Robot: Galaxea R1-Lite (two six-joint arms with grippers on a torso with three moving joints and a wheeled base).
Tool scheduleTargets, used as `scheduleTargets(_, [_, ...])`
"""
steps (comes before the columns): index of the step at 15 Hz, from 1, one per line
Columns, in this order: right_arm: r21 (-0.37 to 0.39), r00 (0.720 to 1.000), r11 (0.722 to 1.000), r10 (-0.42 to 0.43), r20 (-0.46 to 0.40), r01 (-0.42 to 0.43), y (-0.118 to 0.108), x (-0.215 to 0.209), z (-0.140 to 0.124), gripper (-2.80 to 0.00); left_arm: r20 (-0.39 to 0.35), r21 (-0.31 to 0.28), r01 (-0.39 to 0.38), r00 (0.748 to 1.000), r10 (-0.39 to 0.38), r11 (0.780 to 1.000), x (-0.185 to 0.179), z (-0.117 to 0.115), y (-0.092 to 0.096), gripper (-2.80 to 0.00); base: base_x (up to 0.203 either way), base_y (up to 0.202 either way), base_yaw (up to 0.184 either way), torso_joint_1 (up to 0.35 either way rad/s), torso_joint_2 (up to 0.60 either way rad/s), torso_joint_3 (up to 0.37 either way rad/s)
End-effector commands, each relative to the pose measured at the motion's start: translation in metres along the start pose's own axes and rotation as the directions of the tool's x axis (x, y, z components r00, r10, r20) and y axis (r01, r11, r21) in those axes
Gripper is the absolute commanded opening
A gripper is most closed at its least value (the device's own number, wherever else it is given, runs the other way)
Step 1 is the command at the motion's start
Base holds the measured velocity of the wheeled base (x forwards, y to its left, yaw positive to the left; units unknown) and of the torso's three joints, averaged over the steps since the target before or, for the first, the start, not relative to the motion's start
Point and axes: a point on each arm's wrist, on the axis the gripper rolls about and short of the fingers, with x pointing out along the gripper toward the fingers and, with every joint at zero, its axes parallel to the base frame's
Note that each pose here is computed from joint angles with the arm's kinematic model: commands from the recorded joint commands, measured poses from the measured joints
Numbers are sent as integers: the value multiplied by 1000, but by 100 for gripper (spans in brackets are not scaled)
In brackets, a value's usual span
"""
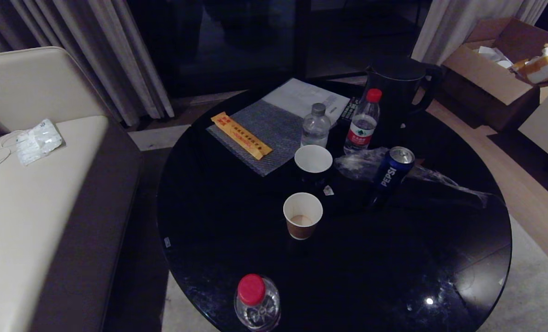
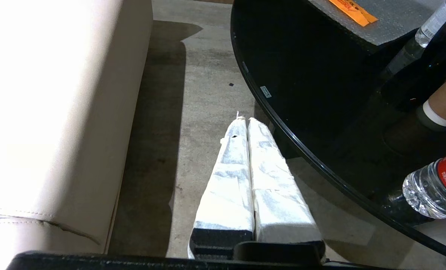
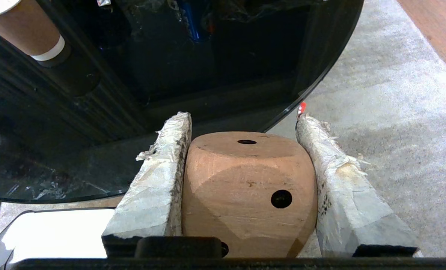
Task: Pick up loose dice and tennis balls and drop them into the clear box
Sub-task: Put the toys in the box
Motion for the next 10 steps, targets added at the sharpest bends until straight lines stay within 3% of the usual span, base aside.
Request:
scheduleTargets(1, [0, 1000, 1000, 0, -2, 0, 0, 0, 0, -280, 0, -1, -1, 1000, 1, 1000, 0, 0, 0, -280, 0, 0, 0, 0, 0, 0])
scheduleTargets(6, [0, 1000, 1000, 0, -2, 0, 0, 0, 0, -280, -2, -3, -1, 1000, 1, 1000, 0, 0, 0, -280, 0, 0, 0, 0, 0, 0])
scheduleTargets(10, [0, 1000, 1000, 0, -2, 0, 0, 0, 0, -280, -2, -3, -1, 1000, 1, 1000, 0, 0, 0, -280, 0, 0, 0, 2, 3, 134])
